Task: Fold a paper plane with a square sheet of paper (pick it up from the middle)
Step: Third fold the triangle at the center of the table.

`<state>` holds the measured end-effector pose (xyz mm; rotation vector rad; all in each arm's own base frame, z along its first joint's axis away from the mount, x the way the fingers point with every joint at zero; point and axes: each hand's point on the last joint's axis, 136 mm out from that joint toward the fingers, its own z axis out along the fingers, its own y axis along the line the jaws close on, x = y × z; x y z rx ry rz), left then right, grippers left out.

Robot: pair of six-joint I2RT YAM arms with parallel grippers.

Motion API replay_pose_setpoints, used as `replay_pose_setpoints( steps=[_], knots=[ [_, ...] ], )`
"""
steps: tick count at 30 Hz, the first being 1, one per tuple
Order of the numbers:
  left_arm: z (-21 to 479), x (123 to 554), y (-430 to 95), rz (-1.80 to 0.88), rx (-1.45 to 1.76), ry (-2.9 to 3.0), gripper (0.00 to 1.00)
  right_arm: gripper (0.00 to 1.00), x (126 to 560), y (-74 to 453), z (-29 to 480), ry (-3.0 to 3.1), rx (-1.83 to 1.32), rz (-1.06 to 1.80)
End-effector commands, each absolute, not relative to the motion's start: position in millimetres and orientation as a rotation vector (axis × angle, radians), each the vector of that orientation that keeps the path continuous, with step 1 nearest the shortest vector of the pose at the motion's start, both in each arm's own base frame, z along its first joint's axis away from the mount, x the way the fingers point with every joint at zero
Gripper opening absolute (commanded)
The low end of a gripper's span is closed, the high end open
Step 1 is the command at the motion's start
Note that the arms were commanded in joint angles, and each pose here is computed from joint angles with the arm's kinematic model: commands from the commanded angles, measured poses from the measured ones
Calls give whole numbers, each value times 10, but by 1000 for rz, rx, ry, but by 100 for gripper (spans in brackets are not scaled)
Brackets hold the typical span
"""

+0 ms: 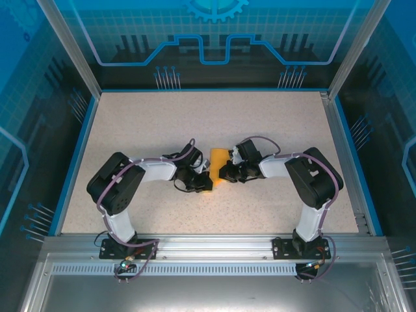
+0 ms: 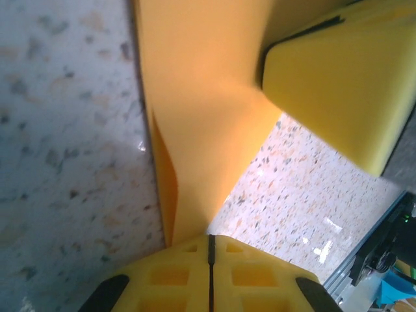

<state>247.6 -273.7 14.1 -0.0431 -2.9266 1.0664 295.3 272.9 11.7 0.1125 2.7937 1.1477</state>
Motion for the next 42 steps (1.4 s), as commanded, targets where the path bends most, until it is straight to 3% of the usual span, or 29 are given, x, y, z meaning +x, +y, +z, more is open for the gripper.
replay_pose_setpoints(
  steps=[1,14,22,30,37,42],
  knots=[
    [36,2277,-2484,917,43,-2916,7,9,2870,2526,-108,2890,177,1012],
    [620,2682,-2867,1300,18,-2940,13,9,2871,2523,-92,2885,184,1012],
    [260,2807,-2902,1178,91,-2933,15,9,2862,2538,-100,2887,188,1025],
    [-37,2442,-2597,936,102,-2911,13,9,2877,2527,-95,2887,188,1016],
    [10,2221,-2431,877,79,-2915,12,9,2880,2524,-108,2892,200,1013],
    [267,2310,-2530,995,35,-2946,13,10,2873,2528,-98,2889,203,1017]
  ],
)
